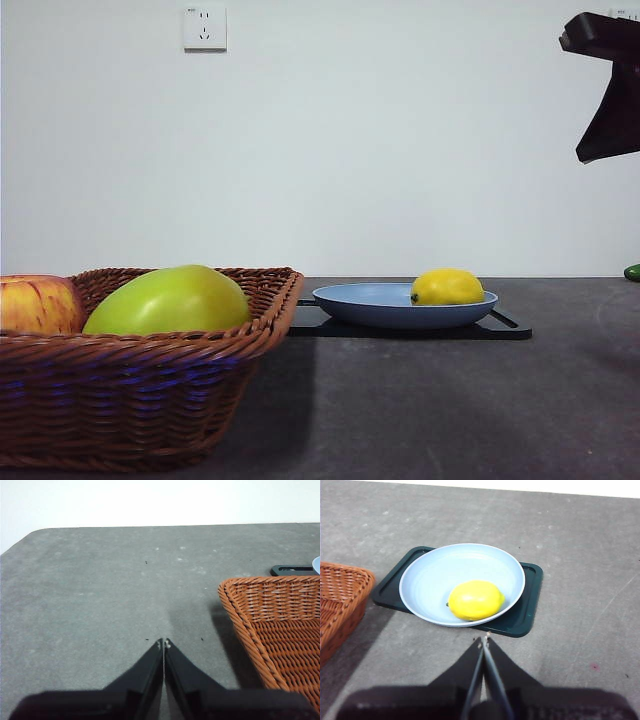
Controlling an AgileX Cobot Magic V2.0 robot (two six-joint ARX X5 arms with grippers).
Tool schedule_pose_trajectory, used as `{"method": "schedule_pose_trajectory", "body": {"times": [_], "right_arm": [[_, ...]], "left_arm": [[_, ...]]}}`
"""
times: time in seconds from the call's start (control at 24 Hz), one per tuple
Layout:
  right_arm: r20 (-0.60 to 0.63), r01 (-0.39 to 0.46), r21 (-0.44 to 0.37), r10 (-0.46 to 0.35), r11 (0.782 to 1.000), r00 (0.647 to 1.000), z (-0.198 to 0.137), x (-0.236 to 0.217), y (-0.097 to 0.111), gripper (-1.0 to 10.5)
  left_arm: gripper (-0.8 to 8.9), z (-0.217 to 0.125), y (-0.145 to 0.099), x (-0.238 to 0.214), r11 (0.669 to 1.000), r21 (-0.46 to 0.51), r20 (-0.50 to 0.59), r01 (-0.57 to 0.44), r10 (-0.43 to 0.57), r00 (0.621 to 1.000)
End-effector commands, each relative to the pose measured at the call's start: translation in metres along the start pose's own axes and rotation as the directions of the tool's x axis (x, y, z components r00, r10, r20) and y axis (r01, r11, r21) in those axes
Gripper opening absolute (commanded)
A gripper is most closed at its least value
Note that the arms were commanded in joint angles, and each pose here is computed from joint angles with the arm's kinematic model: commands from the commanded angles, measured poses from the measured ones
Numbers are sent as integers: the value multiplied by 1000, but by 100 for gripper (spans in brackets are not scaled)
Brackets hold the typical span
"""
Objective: Take the lemon from the basket,put the lemon in the plate,hand out the plate
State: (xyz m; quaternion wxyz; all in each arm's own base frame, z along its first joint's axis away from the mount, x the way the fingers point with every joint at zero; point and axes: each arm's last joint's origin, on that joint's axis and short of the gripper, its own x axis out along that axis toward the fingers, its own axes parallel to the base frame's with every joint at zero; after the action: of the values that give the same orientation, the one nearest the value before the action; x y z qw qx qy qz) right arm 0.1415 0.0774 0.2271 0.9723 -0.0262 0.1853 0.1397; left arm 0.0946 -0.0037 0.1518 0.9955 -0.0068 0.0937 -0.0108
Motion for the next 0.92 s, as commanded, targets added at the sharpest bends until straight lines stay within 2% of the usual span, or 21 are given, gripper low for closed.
{"method": "schedule_pose_trajectory", "body": {"times": [0.04, 0.54, 0.58, 0.62, 0.67, 0.79, 0.92], "right_arm": [[18, -4, 12, 4, 1000, 1000, 4, 0, 1, 2], [22, -5, 1, 5, 1000, 1000, 4, -2, 1, 2], [51, 6, -15, -6, 1000, 999, 7, -8, -1, 2], [91, 66, -65, -60, 996, 994, 10, -15, -6, 2], [127, 95, -76, -85, 993, 988, 12, -22, -11, 2], [246, 137, -13, -130, 991, 961, 11, -44, -31, 2], [306, 178, 26, -178, 984, 935, -11, -55, -46, 2]], "left_arm": [[8, -1, 0, 0, 1000, -7, -2, -3, 3, 1000], [8, 0, 0, 0, 1000, -7, 3, -3, 3, 1000], [8, 0, 0, 0, 1000, -7, 4, -2, 2, 1000], [8, 0, 0, 0, 1000, -7, 5, -2, 2, 1000], [8, 0, 0, 0, 1000, -7, 5, -2, 3, 1000], [8, 0, 0, 0, 1000, -7, 6, -2, 2, 1000], [8, 0, 0, 0, 1000, -7, 5, -2, 2, 1000]]}}
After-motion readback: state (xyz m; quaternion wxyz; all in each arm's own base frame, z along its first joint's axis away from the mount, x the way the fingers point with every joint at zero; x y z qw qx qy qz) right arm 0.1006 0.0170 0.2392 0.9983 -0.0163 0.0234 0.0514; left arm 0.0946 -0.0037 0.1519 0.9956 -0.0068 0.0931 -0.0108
